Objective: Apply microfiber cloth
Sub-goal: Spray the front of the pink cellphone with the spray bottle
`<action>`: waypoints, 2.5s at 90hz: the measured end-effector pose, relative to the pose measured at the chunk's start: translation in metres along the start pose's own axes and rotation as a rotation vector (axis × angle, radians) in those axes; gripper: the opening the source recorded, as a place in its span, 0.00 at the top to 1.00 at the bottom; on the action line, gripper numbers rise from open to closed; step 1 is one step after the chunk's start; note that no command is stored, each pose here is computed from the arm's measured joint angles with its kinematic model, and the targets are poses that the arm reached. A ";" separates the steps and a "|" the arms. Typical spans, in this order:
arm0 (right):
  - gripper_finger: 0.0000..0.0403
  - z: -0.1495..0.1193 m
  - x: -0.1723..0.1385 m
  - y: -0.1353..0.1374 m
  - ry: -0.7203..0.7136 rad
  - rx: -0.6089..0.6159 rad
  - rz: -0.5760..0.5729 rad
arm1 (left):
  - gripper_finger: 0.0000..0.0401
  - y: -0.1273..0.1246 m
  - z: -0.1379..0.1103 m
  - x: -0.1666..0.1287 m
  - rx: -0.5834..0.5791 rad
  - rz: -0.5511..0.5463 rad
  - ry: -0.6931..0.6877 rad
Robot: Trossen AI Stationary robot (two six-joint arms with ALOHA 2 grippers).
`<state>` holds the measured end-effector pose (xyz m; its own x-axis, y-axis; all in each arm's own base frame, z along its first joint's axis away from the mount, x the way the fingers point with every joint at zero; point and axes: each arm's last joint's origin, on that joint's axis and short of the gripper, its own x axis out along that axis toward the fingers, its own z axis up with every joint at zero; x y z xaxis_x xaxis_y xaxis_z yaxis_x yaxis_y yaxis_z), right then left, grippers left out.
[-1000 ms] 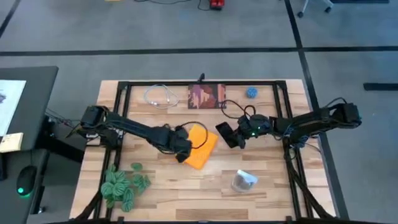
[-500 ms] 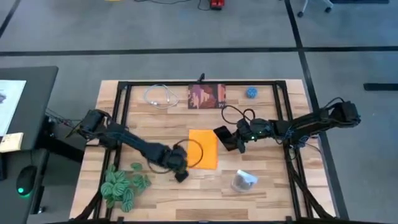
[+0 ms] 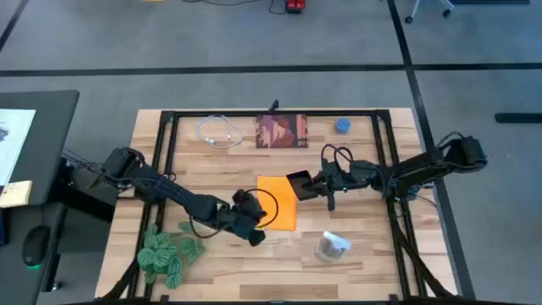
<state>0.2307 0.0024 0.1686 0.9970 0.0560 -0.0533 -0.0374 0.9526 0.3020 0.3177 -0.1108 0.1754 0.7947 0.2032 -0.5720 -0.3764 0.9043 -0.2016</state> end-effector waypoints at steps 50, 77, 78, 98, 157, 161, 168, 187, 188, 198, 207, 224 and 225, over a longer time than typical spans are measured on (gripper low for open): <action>0.97 -0.045 0.067 -0.009 -0.111 -0.072 0.134 | 0.72 0.049 -0.034 -0.015 0.066 -0.235 -0.482; 0.97 -0.069 0.088 0.001 0.100 -0.391 0.045 | 0.71 0.044 -0.040 -0.014 0.050 -0.239 -0.411; 0.97 -0.069 0.088 0.001 0.101 -0.400 0.047 | 0.71 0.044 -0.040 -0.014 0.052 -0.239 -0.411; 0.97 -0.064 0.087 0.020 0.087 -0.555 0.002 | 0.72 0.042 -0.039 -0.015 0.041 -0.262 -0.422; 0.97 -0.070 0.088 0.020 0.157 -0.590 -0.149 | 0.72 0.026 -0.047 -0.029 0.142 -0.307 -0.446; 0.97 -0.070 0.088 0.018 0.154 -0.583 -0.155 | 0.72 0.025 -0.045 -0.031 0.139 -0.307 -0.460; 0.97 -0.067 0.088 0.018 0.129 -0.574 -0.158 | 0.72 0.023 -0.041 -0.038 0.142 -0.306 -0.488; 0.97 -0.051 0.089 0.015 -0.031 -0.436 -0.181 | 0.72 0.023 -0.025 -0.064 0.171 -0.255 -0.527; 0.97 -0.050 0.089 0.014 -0.033 -0.423 -0.182 | 0.72 0.024 -0.025 -0.065 0.170 -0.250 -0.524; 0.96 -0.044 0.090 0.005 -0.075 -0.293 -0.164 | 0.72 0.031 -0.022 -0.073 0.127 -0.208 -0.459; 0.96 -0.034 0.090 -0.003 -0.112 -0.177 -0.043 | 0.72 0.037 -0.023 -0.071 0.093 -0.175 -0.405; 0.96 -0.020 0.088 -0.018 -0.149 -0.007 0.090 | 0.70 0.045 -0.028 -0.054 0.104 -0.126 -0.347; 0.96 -0.020 0.088 -0.019 -0.150 -0.004 0.088 | 0.70 0.046 -0.028 -0.053 0.104 -0.121 -0.346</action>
<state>0.3175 -0.0049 0.1389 0.9888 0.0940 0.1156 -0.1246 0.9472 0.2954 0.2450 -0.0907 0.1736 0.9510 0.1911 -0.2432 -0.2336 0.9591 -0.1597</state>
